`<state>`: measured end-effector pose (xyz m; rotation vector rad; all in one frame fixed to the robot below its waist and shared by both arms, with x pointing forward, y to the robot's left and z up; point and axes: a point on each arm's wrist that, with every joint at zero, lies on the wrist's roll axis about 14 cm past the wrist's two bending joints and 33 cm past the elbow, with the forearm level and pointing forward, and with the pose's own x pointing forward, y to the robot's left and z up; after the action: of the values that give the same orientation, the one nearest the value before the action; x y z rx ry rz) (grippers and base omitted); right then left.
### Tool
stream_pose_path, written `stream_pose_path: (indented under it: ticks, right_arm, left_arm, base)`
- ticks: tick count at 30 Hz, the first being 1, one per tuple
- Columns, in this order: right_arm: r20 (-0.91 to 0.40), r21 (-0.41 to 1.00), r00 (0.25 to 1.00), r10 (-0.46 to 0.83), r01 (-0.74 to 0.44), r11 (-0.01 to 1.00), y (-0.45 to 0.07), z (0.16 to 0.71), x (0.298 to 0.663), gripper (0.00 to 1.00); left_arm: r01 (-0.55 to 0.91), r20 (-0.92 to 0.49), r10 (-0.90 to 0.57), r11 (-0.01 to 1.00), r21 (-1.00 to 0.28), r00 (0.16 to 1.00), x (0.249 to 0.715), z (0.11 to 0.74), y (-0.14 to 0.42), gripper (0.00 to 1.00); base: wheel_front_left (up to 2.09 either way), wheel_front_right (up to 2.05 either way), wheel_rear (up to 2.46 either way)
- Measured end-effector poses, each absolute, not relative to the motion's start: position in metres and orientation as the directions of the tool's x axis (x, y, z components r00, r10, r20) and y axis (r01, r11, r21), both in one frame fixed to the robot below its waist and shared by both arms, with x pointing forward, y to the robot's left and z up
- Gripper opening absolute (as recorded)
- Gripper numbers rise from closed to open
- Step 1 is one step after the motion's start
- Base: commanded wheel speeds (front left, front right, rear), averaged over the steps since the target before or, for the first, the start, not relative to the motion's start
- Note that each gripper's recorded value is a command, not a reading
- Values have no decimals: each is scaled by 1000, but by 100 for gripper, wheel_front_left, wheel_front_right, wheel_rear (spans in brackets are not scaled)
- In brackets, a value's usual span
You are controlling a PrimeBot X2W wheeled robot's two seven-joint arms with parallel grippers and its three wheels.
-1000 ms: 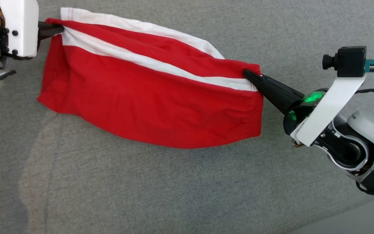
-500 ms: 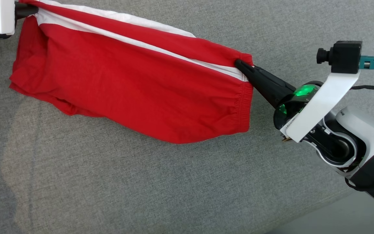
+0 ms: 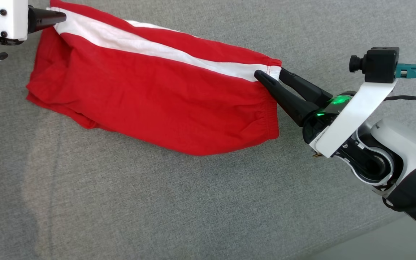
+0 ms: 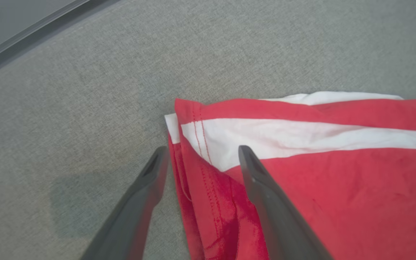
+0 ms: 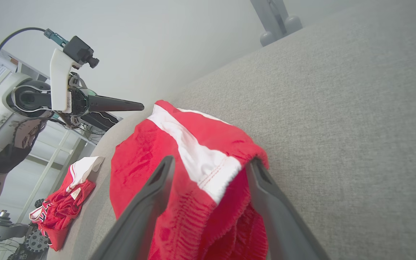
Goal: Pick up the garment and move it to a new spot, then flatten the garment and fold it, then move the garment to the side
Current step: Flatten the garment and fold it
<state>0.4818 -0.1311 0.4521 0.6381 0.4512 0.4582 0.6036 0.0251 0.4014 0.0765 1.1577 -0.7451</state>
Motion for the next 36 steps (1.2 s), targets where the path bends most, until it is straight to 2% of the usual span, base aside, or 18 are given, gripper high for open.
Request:
stream_pose_path:
  ticks: [12,20,28,36]
  right_arm:
    - [-288,610,829,480,-227,759,-156,460,467,100]
    - [-291,577,861,417,-190,794,-183,467,456,100]
    - [-291,567,883,368,-151,810,-200,464,448,100]
    - [-312,564,890,332,-108,819,-212,456,440,100]
  left_arm:
    - [560,-852,-481,772,-300,208,586,417,36,100]
    - [538,-866,-478,773,-336,147,565,401,37,100]
    - [519,-894,-429,798,-307,131,569,377,46,100]
    - [488,-888,-453,793,-364,75,565,362,40,100]
  base:
    - [0,0,0]
    - [0,0,0]
    - [0,0,0]
    - [0,0,0]
